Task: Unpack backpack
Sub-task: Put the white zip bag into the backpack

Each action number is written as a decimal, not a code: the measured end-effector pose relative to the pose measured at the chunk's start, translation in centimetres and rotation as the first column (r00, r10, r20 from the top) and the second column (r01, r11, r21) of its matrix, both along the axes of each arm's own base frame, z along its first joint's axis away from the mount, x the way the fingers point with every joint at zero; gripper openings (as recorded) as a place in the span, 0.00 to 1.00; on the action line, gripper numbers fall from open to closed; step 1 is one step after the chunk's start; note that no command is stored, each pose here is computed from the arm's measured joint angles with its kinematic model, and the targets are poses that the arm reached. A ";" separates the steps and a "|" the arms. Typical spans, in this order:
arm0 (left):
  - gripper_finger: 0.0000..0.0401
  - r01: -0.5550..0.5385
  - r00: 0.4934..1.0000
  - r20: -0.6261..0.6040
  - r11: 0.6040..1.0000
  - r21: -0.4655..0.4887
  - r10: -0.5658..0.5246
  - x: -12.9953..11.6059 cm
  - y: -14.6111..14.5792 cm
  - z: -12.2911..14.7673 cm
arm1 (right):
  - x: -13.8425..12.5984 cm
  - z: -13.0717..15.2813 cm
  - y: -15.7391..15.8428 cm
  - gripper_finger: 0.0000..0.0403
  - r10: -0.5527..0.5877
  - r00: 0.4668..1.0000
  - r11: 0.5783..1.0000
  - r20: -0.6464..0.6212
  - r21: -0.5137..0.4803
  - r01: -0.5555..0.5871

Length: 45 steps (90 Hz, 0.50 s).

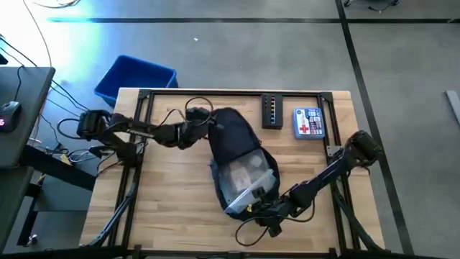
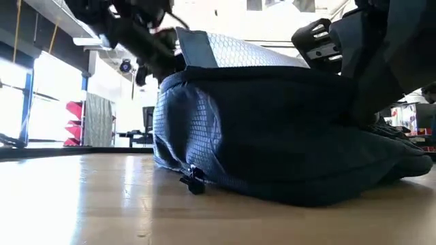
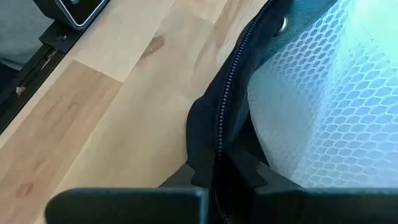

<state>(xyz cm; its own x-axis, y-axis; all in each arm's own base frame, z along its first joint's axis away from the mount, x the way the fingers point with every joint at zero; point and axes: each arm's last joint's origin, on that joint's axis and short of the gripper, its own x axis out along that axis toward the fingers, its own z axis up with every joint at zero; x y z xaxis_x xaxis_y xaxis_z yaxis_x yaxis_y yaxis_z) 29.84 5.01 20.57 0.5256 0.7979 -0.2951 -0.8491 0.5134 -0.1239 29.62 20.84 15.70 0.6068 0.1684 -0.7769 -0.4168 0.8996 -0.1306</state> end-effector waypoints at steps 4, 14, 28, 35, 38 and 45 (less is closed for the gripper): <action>0.22 0.027 0.999 -0.041 0.999 -0.037 -0.029 -0.2 0.2 -0.5 | 0.0 0.0 0.0 0.01 0.001 1.000 1.000 0.000 0.000 -0.001; 0.32 0.114 0.992 -0.049 0.989 -0.091 -0.119 -0.2 0.1 -0.5 | 0.0 0.0 0.0 0.01 0.002 1.000 1.000 0.000 -0.001 -0.002; 0.41 0.202 0.979 0.042 0.979 -0.026 -0.201 -1.1 -1.4 2.8 | 0.0 0.0 0.0 0.01 0.001 1.000 1.000 -0.001 0.000 -0.001; 0.42 0.249 0.965 0.078 0.968 0.026 -0.251 -2.1 -3.0 4.9 | 0.0 0.0 0.0 0.01 -0.003 1.000 1.000 0.001 -0.003 0.003; 0.42 0.260 0.960 0.095 0.965 0.047 -0.263 -2.6 -3.8 5.7 | 0.0 0.0 0.0 0.01 -0.005 1.000 1.000 0.000 -0.002 0.005; 0.42 0.278 0.950 0.119 0.955 0.099 -0.289 -3.6 -5.9 7.2 | -0.1 0.0 0.0 0.02 -0.004 1.000 1.000 -0.005 -0.006 0.004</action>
<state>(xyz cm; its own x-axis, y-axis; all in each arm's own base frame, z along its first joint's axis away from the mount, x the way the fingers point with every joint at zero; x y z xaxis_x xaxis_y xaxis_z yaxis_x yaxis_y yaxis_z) 26.20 -0.93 27.75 0.7631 0.6287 -0.1498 -0.6463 0.7433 -0.1726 29.56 20.80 15.67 0.6034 0.1607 -0.7811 -0.4135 0.9006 -0.1341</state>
